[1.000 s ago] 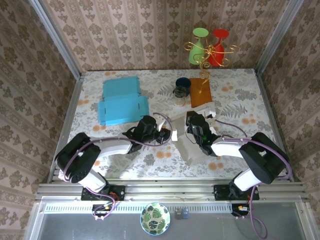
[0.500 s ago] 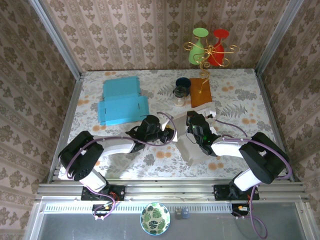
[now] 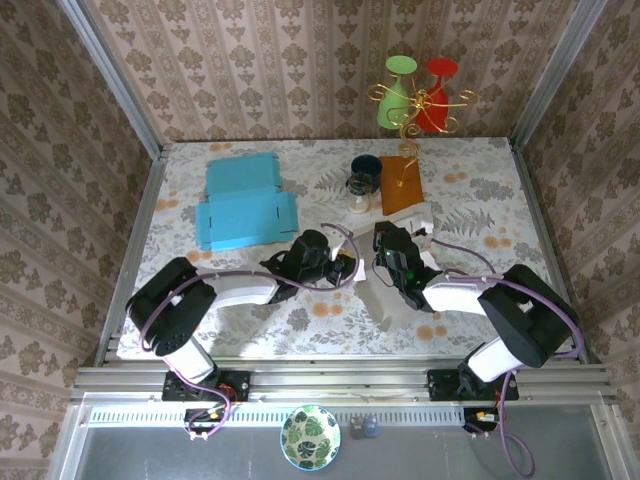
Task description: Fold the paper box
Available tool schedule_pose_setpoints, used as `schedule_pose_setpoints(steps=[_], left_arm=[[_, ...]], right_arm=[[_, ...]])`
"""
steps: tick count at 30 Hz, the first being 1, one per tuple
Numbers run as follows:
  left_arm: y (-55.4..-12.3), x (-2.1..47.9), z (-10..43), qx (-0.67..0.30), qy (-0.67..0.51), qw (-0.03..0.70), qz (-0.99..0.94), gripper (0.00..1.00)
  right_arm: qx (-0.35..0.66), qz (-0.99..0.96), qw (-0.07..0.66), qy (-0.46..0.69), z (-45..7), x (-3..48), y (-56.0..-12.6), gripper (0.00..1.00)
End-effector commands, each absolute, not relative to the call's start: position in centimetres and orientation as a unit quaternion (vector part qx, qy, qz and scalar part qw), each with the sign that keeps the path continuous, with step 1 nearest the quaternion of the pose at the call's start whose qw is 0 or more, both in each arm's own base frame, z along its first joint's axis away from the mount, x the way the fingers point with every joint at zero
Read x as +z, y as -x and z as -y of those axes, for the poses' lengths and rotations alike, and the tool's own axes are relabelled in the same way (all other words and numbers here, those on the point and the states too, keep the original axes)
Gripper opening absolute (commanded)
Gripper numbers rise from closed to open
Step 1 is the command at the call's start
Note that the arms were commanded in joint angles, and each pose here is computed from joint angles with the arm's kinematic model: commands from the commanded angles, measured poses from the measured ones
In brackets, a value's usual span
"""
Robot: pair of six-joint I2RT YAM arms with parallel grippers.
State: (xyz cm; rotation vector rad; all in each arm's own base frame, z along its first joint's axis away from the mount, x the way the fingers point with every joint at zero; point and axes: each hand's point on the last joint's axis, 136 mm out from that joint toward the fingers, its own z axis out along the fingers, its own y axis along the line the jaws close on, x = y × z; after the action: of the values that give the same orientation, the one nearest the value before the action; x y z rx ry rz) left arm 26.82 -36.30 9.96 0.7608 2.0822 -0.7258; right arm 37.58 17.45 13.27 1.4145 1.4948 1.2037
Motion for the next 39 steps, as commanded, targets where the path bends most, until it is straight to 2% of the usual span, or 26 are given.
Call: schedule_pose_setpoints(steps=[1,8,14,27,35,39], left_arm=[[-27.9,10.4,36.5,-0.248,-0.266,0.409,-0.837,0.35],[-28.6,9.6,35.5,-0.189,-0.229,0.421,-0.857,0.33],[-28.4,9.4,35.9,-0.193,-0.221,0.423,-0.857,0.4],[-27.6,8.9,36.5,-0.191,-0.235,0.421,-0.855,0.41],[-27.6,8.1,36.1,-0.127,-0.223,0.426,-0.868,0.33],[-27.9,7.9,36.2,-0.111,-0.204,0.431,-0.872,0.25]], right_arm=[[0.473,-0.583,0.372,-0.546,-17.6,13.9,-37.1,0.0],[0.475,-0.58,0.374,-0.546,-17.4,13.7,-36.6,0.0],[0.476,-0.581,0.373,-0.545,-17.0,13.2,-36.0,0.0],[0.496,-0.578,0.381,-0.525,-16.4,12.8,-34.8,0.0],[0.49,-0.584,0.378,-0.526,-16.0,12.6,-33.9,0.0],[0.493,-0.584,0.374,-0.526,-16.2,12.6,-34.0,0.0]])
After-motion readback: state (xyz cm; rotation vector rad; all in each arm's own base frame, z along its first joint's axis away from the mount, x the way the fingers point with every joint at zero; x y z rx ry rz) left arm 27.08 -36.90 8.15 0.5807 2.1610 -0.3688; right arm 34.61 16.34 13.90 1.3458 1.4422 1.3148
